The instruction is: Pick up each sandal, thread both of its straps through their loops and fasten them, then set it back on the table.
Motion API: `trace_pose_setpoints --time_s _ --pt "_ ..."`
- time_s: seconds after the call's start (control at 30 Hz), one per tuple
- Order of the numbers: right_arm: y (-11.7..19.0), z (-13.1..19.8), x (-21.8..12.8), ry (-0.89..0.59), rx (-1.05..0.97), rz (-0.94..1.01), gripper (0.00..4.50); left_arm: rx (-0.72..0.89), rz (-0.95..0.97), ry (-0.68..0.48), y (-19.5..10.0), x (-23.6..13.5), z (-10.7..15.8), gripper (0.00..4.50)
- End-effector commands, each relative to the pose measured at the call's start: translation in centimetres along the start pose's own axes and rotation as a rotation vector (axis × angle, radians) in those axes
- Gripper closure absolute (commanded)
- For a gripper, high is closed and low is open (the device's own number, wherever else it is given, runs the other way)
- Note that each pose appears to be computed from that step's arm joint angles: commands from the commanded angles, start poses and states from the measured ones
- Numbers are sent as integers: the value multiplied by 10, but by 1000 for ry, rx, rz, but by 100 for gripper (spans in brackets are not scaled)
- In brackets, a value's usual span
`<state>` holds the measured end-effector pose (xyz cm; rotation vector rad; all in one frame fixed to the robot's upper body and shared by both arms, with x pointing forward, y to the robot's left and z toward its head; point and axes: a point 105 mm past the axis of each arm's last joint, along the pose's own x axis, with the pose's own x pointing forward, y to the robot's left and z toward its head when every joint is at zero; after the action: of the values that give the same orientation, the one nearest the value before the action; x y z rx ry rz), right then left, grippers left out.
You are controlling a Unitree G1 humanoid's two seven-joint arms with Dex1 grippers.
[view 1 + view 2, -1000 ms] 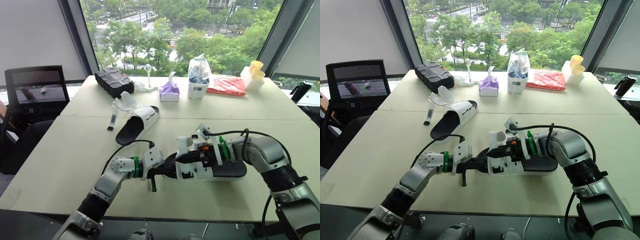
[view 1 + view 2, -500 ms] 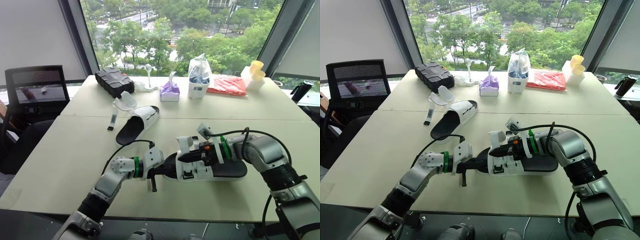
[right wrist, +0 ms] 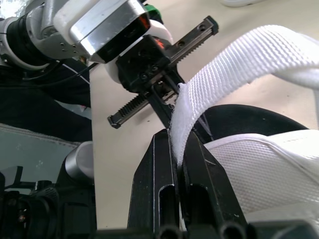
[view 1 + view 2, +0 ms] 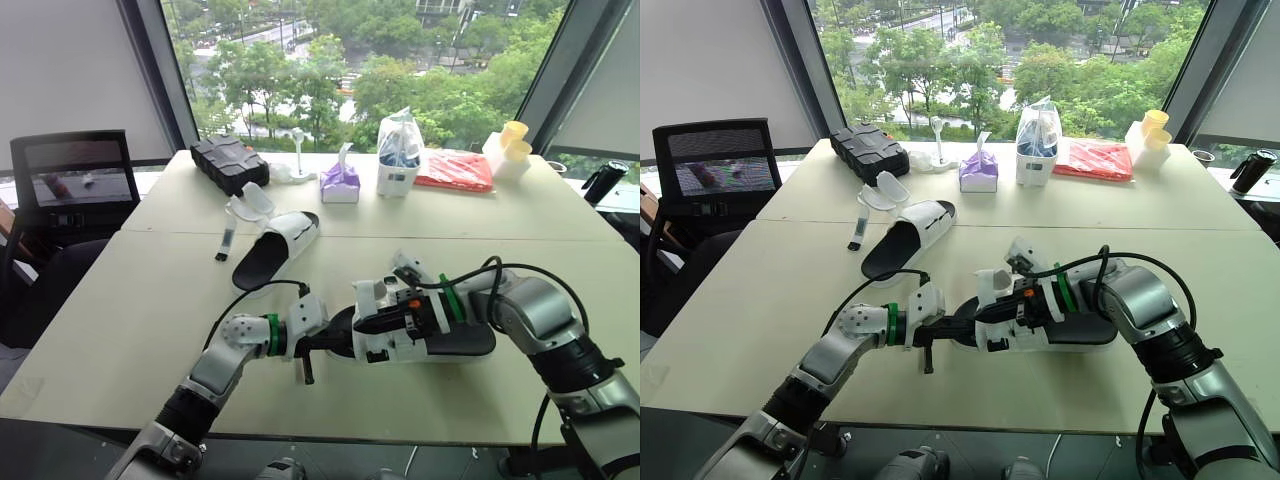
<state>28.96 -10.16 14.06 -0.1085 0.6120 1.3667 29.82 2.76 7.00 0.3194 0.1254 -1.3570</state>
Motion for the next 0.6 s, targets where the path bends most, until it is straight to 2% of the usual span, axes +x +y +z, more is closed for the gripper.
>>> trace_pose_setpoints --time_s 0.03,0.6 --pt "5 5 1 -19 -17 12 447 -98 -33 148 -15 0 -42 450" --pt "-10 14 -2 -34 -50 -39 447 -99 -33 147 -15 0 -41 450"
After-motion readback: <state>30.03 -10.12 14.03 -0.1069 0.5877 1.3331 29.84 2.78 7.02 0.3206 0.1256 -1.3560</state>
